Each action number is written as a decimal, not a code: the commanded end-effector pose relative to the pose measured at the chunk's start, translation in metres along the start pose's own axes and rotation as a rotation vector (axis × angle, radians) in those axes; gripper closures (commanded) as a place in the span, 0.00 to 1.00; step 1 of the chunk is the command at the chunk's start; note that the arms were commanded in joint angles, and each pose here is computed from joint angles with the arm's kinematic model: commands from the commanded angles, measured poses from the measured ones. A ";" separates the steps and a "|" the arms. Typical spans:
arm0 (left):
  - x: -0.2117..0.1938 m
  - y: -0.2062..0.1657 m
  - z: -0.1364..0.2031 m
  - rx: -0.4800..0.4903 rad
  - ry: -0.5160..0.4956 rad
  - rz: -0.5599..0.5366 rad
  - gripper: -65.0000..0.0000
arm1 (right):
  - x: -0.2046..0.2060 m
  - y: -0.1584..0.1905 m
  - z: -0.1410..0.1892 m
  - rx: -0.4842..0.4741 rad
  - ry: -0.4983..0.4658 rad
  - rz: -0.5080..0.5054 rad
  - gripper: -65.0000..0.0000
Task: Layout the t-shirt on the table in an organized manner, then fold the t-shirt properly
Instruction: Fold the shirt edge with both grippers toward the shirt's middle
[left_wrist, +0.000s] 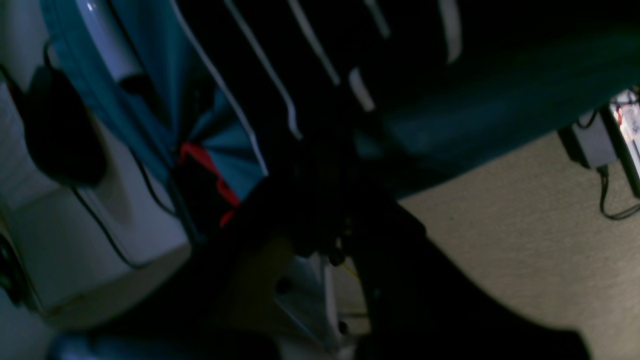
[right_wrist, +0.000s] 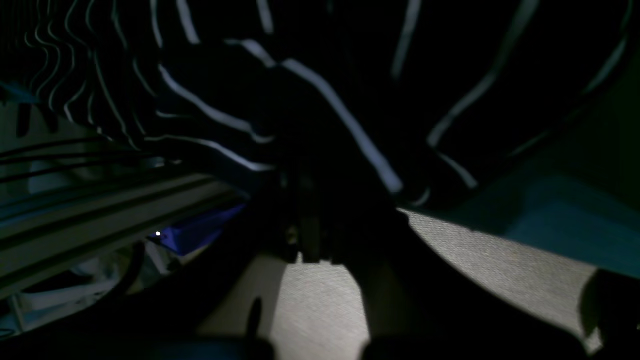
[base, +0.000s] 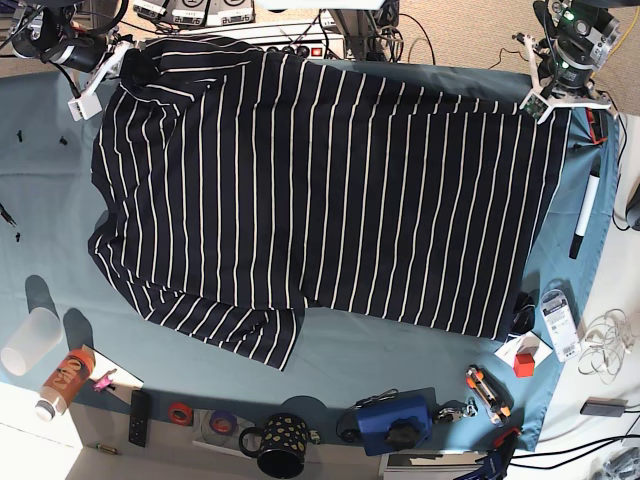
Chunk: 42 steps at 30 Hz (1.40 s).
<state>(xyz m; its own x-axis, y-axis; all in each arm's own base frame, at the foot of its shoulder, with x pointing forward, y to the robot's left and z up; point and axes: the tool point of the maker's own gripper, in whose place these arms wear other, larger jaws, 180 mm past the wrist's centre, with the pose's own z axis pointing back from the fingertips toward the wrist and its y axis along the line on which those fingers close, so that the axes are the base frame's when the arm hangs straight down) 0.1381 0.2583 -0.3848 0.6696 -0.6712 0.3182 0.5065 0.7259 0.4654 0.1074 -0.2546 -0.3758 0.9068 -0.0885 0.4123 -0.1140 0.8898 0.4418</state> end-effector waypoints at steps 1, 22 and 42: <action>0.000 0.014 0.004 0.056 0.009 0.008 1.00 | 0.015 0.004 0.009 0.027 -0.063 0.009 1.00; 0.064 0.022 0.033 0.056 -0.188 0.046 1.00 | 0.103 0.008 0.057 0.088 -0.434 0.035 1.00; 0.126 0.089 -0.014 0.117 -0.377 0.172 1.00 | 0.178 -0.028 0.021 -0.259 -0.350 0.330 1.00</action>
<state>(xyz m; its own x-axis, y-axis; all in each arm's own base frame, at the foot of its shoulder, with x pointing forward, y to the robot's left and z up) 0.2699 0.2365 -0.3257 0.5085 -0.5569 0.6567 0.3440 0.8306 0.4380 0.2554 -0.3002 -0.3136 0.6855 0.0988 0.7213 -0.2179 0.9732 0.0738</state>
